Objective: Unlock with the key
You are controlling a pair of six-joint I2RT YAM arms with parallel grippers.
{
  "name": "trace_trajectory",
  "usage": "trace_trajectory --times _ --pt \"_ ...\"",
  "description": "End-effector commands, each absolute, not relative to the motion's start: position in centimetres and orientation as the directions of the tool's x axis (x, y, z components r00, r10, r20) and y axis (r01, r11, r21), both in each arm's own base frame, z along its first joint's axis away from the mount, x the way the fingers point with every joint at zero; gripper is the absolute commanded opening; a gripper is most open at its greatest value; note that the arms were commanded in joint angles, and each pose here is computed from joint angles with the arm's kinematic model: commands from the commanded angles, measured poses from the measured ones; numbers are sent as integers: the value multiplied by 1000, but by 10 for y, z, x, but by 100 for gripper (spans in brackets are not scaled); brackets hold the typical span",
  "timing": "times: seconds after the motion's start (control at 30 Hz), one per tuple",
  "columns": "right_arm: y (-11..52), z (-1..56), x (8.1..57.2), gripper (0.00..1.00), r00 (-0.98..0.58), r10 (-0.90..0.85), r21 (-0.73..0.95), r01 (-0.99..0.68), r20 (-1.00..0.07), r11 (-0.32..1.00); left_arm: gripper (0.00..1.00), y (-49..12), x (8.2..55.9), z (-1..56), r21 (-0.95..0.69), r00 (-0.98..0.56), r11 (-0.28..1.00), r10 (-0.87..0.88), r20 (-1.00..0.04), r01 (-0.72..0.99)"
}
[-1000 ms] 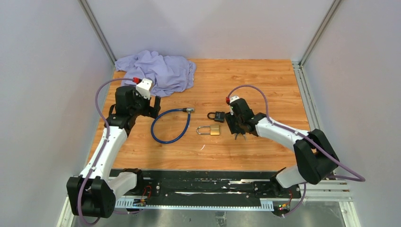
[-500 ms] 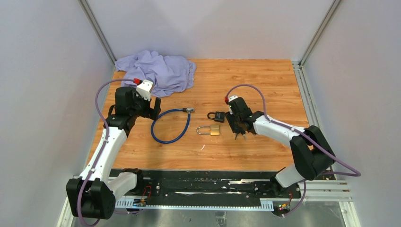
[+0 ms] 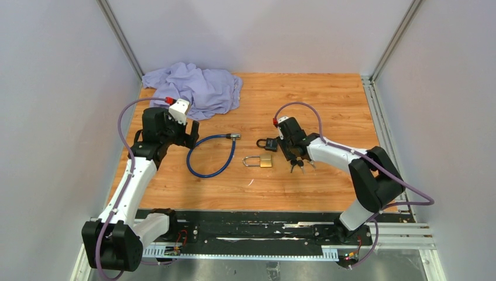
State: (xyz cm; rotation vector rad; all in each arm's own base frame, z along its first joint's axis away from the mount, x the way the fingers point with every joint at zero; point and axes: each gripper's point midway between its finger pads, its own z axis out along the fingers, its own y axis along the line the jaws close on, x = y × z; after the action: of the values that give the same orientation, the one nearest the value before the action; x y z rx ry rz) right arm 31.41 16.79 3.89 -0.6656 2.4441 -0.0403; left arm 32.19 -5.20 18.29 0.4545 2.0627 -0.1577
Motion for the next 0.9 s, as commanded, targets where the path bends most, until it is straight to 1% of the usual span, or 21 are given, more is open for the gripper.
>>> trace_trajectory --times 0.0,0.27,0.5,0.6,0.87 --pt "167 39 316 35 -690 -506 -218 -466 -518 858 98 -53 326 200 89 -412 917 260 -873 389" --pt "158 24 308 37 -720 -513 -234 -459 -467 857 98 -53 329 201 85 -419 916 261 -870 393" --pt "153 21 306 33 -745 -480 -208 -435 -463 876 98 -55 327 203 88 -412 911 266 -872 402" --pt "154 21 306 26 -748 -474 -191 -438 -465 879 98 -55 327 204 87 -408 909 267 -873 407" --pt "158 15 299 3 -763 -464 -153 -446 -449 882 98 -58 321 205 93 -407 896 288 -867 434"
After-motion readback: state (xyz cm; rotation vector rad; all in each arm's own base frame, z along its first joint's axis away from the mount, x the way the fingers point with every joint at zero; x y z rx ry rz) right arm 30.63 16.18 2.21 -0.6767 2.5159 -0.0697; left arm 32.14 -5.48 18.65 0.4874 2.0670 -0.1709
